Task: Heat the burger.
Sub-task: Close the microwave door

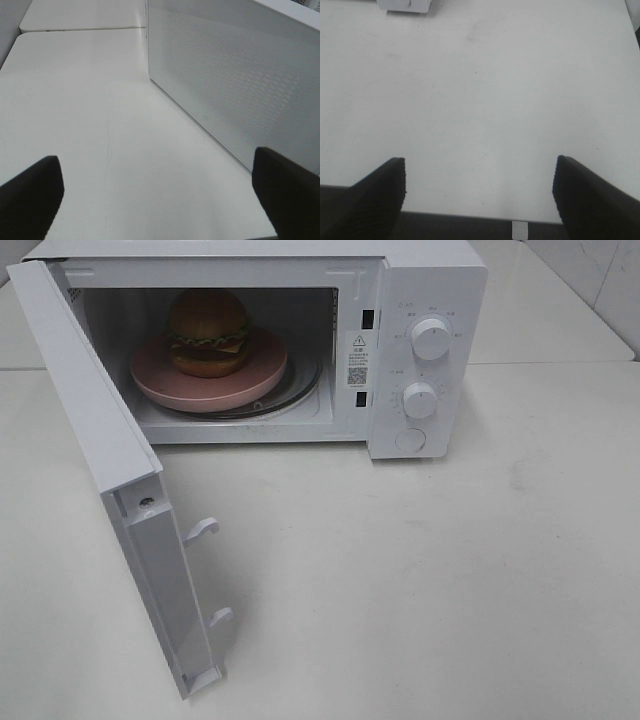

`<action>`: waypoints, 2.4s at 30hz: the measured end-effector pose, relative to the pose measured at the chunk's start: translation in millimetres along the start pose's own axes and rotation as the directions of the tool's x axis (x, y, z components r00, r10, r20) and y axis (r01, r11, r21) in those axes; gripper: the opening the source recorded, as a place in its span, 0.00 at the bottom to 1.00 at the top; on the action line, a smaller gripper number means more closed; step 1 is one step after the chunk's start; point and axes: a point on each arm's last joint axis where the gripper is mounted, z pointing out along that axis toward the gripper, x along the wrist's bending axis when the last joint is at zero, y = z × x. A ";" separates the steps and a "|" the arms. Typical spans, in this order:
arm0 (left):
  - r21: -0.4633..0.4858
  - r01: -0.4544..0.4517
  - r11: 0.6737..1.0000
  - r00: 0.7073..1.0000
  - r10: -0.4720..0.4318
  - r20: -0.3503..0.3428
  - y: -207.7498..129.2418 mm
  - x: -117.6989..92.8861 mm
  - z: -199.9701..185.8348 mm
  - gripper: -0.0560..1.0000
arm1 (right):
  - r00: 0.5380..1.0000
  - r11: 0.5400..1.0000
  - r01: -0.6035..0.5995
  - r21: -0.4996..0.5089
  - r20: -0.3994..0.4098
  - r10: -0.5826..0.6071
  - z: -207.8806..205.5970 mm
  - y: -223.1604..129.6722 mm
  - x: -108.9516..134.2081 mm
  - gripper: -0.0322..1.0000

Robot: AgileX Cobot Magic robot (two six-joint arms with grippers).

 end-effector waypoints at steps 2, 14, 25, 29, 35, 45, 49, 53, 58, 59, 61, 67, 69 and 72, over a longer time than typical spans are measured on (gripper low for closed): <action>0.000 0.000 1.000 1.000 0.000 0.000 0.0 0.0 0.0 0.96 | 1.000 1.000 -0.013 -0.021 -0.002 0.013 -2.1 -1.4 0.3 0.77; 0.000 0.000 1.000 1.000 0.000 0.000 0.0 0.0 0.0 0.96 | 0.995 0.981 -0.100 -0.166 -0.020 0.098 -7.2 -13.2 4.6 0.77; 0.000 0.000 1.000 1.000 0.000 0.000 0.0 0.0 0.0 0.96 | 0.995 0.981 -0.100 -0.165 -0.020 0.098 -7.0 -13.3 4.6 0.77; 0.000 0.000 1.000 1.000 0.000 0.000 0.0 0.0 0.0 0.96 | 0.995 0.981 -0.100 -0.165 -0.020 0.098 -7.0 -13.3 4.6 0.77; 0.000 0.000 1.000 1.000 0.000 0.000 0.0 0.0 0.0 0.96 | 0.995 0.981 -0.100 -0.165 -0.020 0.098 -7.0 -13.3 4.6 0.77; 0.000 0.000 1.000 1.000 0.000 0.000 0.0 0.0 0.0 0.96 | 0.995 0.981 -0.100 -0.165 -0.020 0.098 -7.0 -13.3 4.6 0.77; 0.000 0.000 1.000 1.000 0.000 0.000 0.0 0.0 0.0 0.96 | 0.995 0.981 -0.100 -0.165 -0.020 0.098 -7.0 -13.3 4.6 0.77; 0.000 0.000 1.000 1.000 0.000 0.000 0.0 0.0 0.0 0.96 | 0.995 0.981 -0.100 -0.165 -0.020 0.098 -7.0 -13.3 4.6 0.77; 0.000 0.000 1.000 1.000 0.000 0.000 0.0 0.0 0.0 0.96 | 0.995 0.981 -0.100 -0.165 -0.020 0.098 -7.0 -13.3 4.6 0.77; 0.000 0.000 1.000 1.000 0.000 0.000 0.0 0.0 0.0 0.96 | 0.995 0.981 -0.100 -0.165 -0.020 0.098 -7.0 -13.3 4.6 0.77; 0.000 0.000 1.000 1.000 0.000 0.000 0.0 0.0 0.0 0.96 | 0.995 0.981 -0.100 -0.165 -0.020 0.098 -7.0 -13.3 4.6 0.77; 0.000 0.000 1.000 1.000 0.000 0.000 0.0 0.0 0.0 0.96 | 0.995 0.981 -0.100 -0.165 -0.020 0.098 -7.0 -13.3 4.6 0.77; 0.000 0.000 1.000 1.000 0.000 0.000 0.0 0.0 0.0 0.96 | 0.995 0.981 -0.100 -0.165 -0.020 0.098 -7.0 -13.3 4.6 0.77; 0.000 0.000 1.000 1.000 0.000 0.000 0.0 0.0 0.0 0.96 | 0.995 0.981 -0.100 -0.165 -0.020 0.098 -7.0 -13.3 4.6 0.77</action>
